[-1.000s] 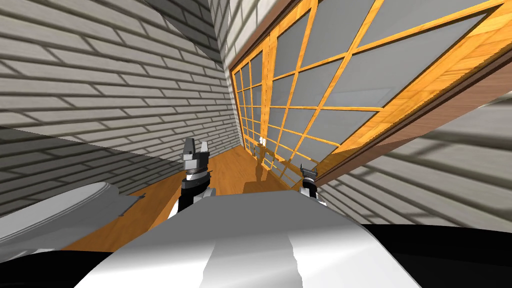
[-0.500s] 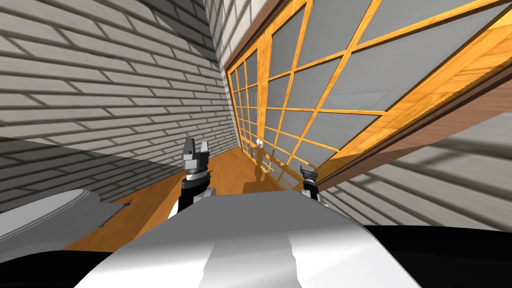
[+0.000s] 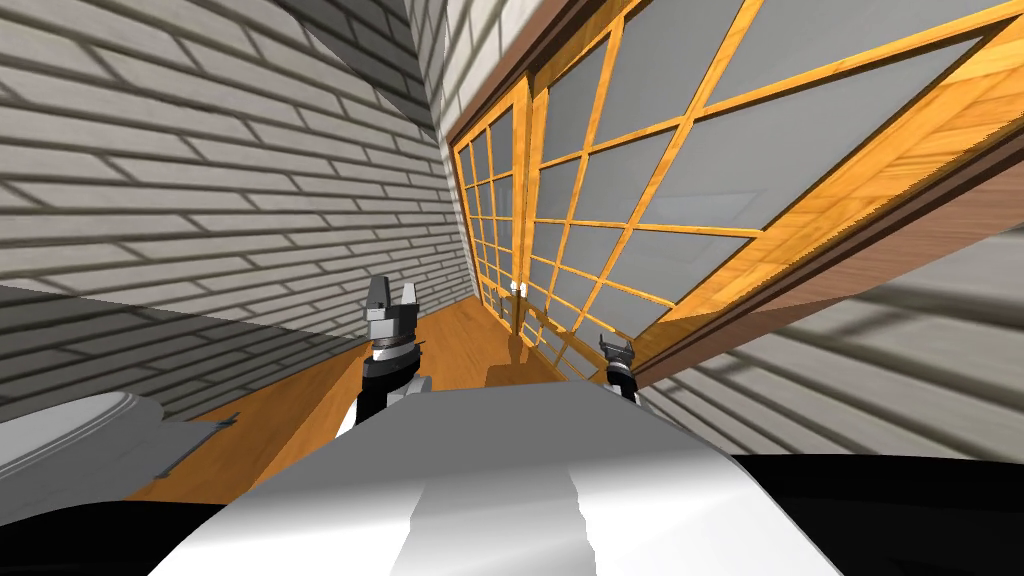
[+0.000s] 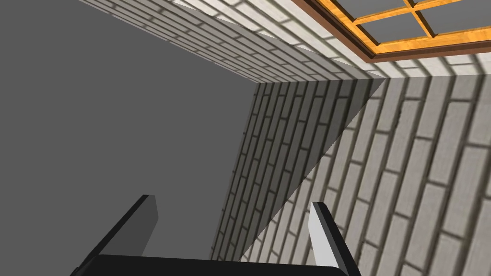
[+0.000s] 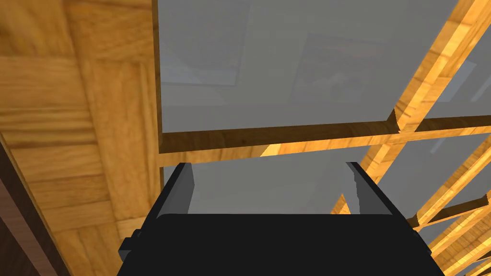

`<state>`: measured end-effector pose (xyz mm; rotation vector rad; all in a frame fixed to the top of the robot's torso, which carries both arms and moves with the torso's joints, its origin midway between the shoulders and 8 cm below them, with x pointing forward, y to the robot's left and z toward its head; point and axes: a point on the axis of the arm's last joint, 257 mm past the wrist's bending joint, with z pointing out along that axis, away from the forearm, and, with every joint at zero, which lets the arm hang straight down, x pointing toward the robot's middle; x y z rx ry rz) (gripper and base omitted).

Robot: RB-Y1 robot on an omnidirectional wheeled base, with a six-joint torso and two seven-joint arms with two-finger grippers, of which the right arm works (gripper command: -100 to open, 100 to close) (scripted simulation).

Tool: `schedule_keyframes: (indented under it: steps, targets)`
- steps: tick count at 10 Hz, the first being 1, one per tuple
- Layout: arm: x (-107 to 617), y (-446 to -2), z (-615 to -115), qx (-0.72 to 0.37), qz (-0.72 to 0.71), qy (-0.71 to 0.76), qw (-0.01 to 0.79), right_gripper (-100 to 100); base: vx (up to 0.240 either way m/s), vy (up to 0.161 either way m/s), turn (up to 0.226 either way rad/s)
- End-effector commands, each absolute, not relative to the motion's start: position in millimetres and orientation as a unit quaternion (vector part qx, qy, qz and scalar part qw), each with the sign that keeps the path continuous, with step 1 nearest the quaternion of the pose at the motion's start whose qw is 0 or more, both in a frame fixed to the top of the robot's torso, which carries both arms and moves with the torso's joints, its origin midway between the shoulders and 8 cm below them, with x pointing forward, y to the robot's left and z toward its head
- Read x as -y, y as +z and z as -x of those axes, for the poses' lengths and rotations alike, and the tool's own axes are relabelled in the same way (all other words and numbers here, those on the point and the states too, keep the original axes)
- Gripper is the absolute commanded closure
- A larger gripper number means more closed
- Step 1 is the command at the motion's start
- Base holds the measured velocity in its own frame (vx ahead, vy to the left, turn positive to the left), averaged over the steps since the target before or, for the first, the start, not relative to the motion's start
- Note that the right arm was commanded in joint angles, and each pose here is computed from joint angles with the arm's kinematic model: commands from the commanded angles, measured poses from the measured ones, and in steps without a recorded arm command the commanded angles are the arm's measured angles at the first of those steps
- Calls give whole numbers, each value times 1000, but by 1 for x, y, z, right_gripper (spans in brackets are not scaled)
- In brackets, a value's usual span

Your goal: Push the door open

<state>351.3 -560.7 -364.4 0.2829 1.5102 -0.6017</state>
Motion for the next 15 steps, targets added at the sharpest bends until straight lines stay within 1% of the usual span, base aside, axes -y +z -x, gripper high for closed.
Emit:
schedule_keyframes:
  steps: [1,3,9,15]
  targets:
    - [575,-345,-363,-658,-118,-276,690,-100,58,-23,-37]
    - [574,-345,-363,-659,-117,-274,690,-100,59,-31,-11]
    - [574,-345,-363,-659,-117,-274,690,-100,4,-10,5]
    - [572,-348,-362,-666,-110,-266,689,-100,81,-43,-36]
